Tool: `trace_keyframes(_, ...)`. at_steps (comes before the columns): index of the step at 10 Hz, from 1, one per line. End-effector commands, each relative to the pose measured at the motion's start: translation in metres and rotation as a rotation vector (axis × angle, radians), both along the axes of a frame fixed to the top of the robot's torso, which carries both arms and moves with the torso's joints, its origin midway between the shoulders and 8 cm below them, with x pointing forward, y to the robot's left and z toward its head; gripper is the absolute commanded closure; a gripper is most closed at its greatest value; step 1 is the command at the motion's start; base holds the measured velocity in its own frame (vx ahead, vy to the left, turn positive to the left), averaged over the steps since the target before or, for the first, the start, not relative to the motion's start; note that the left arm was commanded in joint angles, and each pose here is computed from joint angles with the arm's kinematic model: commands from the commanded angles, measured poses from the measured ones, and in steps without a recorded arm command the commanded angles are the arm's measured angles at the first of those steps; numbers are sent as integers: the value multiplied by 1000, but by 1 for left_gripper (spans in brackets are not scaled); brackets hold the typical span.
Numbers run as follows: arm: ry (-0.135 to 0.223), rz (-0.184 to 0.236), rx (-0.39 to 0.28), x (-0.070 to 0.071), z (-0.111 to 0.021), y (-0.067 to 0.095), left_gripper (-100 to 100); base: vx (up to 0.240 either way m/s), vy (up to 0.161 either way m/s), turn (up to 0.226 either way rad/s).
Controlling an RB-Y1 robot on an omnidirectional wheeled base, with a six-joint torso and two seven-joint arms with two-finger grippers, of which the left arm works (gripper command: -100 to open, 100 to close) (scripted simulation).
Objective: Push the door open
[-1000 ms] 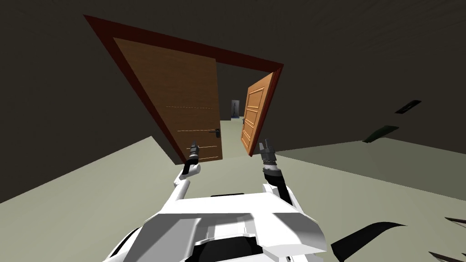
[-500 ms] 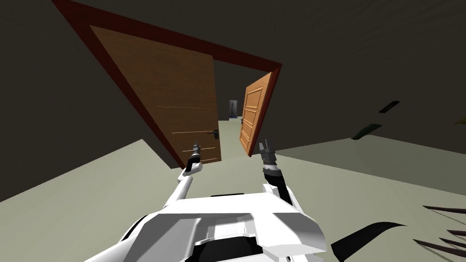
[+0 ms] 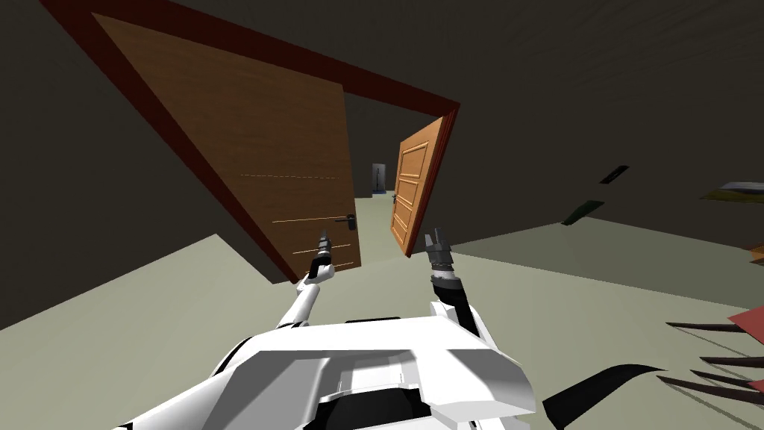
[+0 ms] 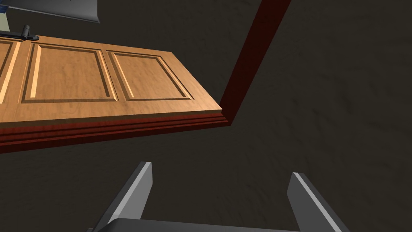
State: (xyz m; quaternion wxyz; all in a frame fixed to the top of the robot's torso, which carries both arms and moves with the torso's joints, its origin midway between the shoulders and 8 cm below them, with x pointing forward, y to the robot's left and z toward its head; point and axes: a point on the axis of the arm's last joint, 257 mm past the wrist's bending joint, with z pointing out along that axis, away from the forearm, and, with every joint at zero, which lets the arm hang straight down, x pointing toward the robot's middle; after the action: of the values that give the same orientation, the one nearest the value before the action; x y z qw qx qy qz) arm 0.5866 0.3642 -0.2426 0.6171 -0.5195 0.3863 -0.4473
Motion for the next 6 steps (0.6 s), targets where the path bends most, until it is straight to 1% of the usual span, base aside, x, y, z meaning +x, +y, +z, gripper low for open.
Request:
trace_keyframes(1, 11, 1, -3, 2, -5, 0, -100, 56, 24, -39)
trace_keyframes(3, 34, 4, -12, 9, -13, -4, -100, 60, 23, -80)
trace_keyframes(5, 51, 5, -20, 16, -19, -8, -100, 86, 45, -75)
trace_keyframes(6, 55, 5, -20, 15, -21, -9, -100, 54, 25, -27)
